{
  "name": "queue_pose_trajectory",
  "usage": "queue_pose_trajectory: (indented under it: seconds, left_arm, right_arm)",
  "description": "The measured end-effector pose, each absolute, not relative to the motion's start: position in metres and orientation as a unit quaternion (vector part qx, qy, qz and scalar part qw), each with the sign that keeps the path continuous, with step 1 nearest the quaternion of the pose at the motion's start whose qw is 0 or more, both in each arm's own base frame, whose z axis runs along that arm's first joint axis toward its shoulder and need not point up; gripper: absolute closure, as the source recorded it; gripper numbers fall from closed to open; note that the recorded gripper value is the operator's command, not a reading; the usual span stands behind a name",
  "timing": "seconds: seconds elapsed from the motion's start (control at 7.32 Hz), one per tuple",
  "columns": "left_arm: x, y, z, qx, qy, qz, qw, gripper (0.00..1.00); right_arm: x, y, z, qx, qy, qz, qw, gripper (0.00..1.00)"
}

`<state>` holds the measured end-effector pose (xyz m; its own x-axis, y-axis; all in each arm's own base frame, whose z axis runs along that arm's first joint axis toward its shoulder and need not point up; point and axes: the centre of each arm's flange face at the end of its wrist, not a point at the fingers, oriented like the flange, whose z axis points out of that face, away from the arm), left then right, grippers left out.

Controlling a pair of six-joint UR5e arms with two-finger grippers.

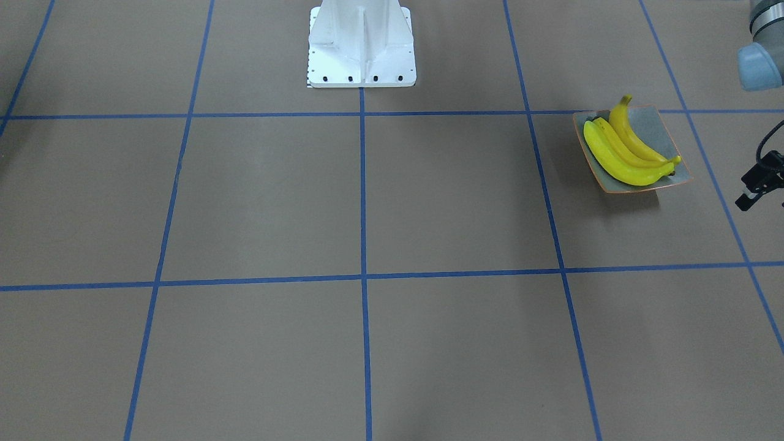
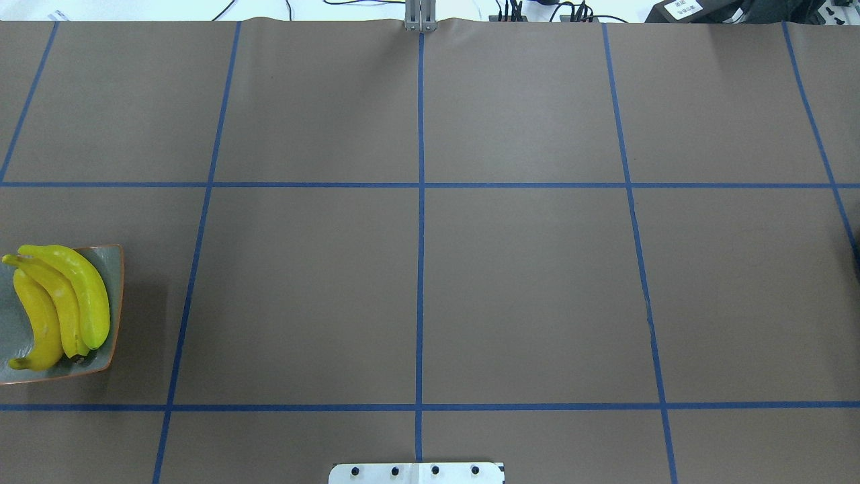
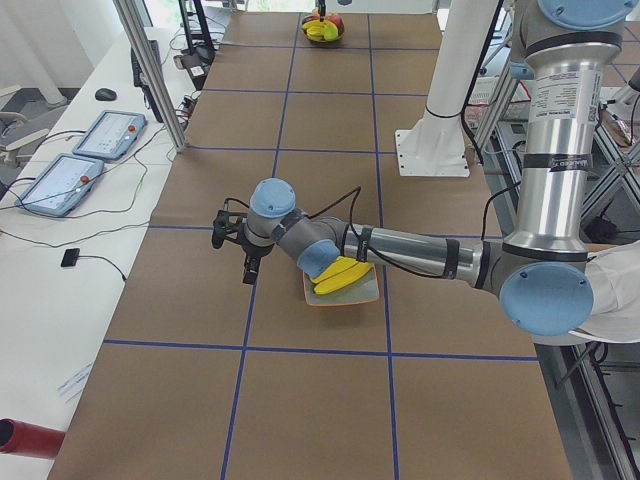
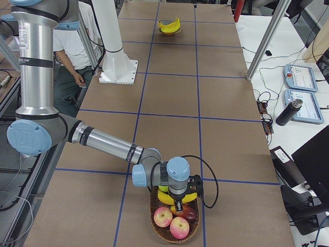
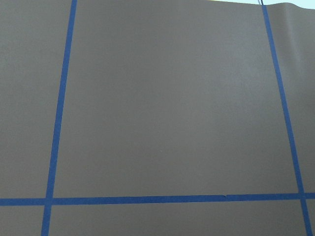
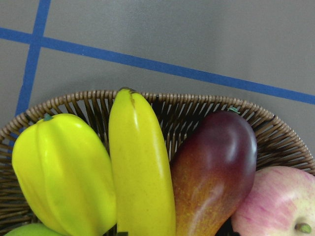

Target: Transfer all bananas from basket to plate

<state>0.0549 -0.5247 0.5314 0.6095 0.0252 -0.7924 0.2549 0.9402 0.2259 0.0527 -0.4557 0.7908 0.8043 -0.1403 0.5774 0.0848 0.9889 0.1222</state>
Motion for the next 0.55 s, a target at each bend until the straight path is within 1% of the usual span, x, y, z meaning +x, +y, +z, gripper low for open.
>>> queue_pose_trajectory:
  seconds: [0.55]
  left_arm:
    - [0.0526,-0.5221,0.5276,0.163,0.439,-0.065,0.881,0.01]
  right_arm:
    - [0.0391,-0.4636,0.7932,0.031,-0.312,-0.043,0.948,0.3]
